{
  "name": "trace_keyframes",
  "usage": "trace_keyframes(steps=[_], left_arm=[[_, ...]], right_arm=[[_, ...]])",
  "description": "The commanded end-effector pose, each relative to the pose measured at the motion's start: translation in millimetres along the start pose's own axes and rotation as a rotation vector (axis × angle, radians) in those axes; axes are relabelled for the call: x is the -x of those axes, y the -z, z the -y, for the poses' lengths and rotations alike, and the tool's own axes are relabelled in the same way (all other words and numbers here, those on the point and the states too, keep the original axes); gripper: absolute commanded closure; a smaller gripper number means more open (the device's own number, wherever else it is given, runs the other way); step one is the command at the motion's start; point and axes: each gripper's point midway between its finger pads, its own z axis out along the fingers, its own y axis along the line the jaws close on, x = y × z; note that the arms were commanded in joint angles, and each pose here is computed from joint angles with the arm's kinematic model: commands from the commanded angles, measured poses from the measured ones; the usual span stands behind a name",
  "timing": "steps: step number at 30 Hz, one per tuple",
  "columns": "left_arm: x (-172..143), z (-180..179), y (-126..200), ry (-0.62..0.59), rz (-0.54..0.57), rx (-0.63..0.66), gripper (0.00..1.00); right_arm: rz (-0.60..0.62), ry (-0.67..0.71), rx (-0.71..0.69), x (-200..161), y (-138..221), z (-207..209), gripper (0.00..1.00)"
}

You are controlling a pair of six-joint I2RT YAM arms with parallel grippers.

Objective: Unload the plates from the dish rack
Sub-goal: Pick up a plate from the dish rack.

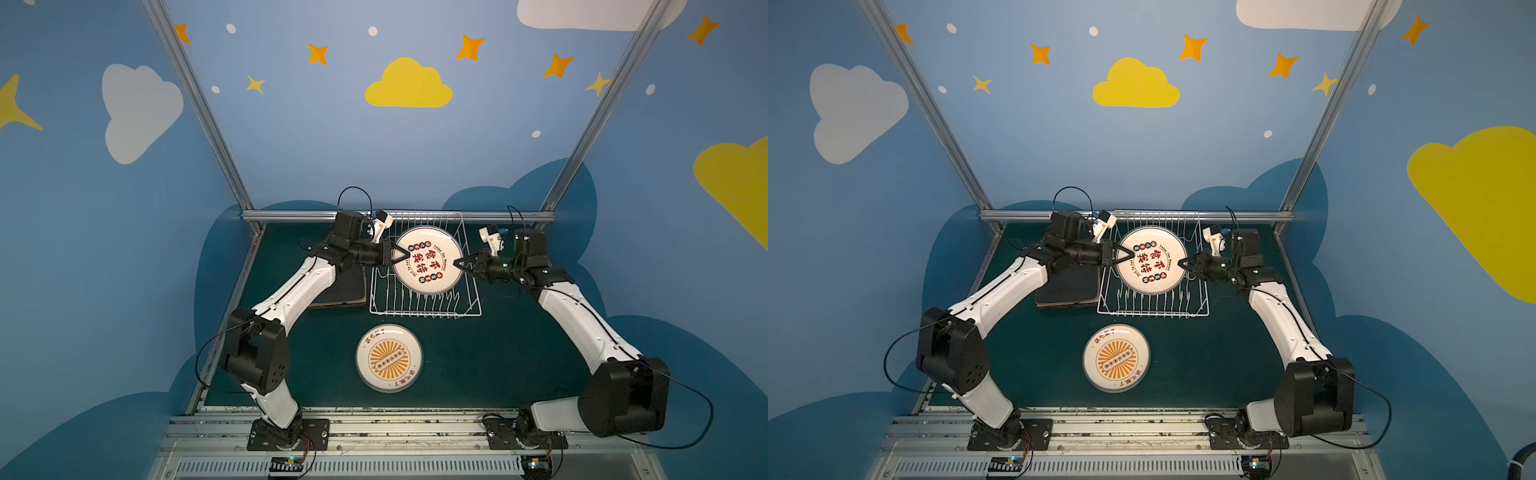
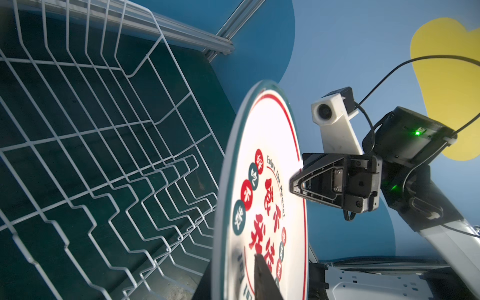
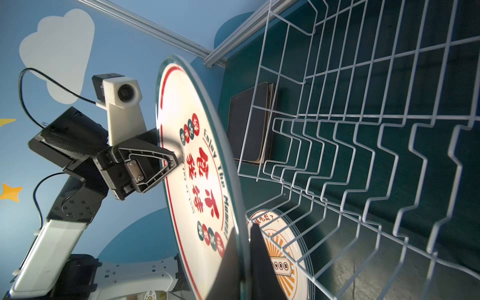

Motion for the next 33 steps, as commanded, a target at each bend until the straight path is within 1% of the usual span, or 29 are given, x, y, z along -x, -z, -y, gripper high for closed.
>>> trace_keyframes(steps=[1,3,5,6,7,11,12,14,18,20,21,22,24,27,33], left_arm=[[7,4,0,-0.021,0.004,-0.005,0.90],[8,4,1,-0.018,0.005,0.001,0.97],[8,4,2,-0.015,0.009,0.010,0.97],[9,4,2,-0.009,0.010,0.014,0.97],[10,5,3,-0.006,0.013,0.014,0.97],[14,13,7,-0.002,0.025,0.003,0.97],[15,16,9,-0.004,0.032,0.000,0.97],[18,20,12,-0.003,0.042,-0.003,0.97],[20,29,20,0.001,0.058,-0.011,0.97],[20,31,25,0.008,0.060,-0.009,0.97],[19,33,28,0.015,0.059,-0.005,0.97],[18,33,31,0.022,0.058,0.001,0.97],[14,37,38,0.023,0.061,0.006,0.97],[5,40,48,0.041,0.058,0.020,0.97],[-23,41,74,0.079,0.042,0.092,0.97]], right_arm=[[-0.001,0.043,0.044,3,1,-12,1.00],[-0.004,0.040,0.043,3,0,-11,1.00],[-0.005,0.036,0.041,3,0,-12,1.00],[-0.002,0.034,0.037,4,1,-12,0.95],[0.001,0.032,0.030,4,1,-11,0.85],[0.025,0.050,0.005,7,5,-11,0.67],[0.031,0.056,-0.005,7,7,-11,0.59],[0.042,0.070,-0.024,8,11,-12,0.54],[0.058,0.094,-0.041,8,17,-14,0.40],[0.057,0.119,-0.040,7,19,-17,0.28],[0.056,0.137,-0.040,5,22,-19,0.20],[0.053,0.162,-0.040,3,23,-21,0.16],[0.053,0.213,-0.058,1,28,-22,0.13],[0.045,0.313,-0.069,-5,36,-29,0.13],[0.085,0.503,-0.062,-15,48,-38,0.13]])
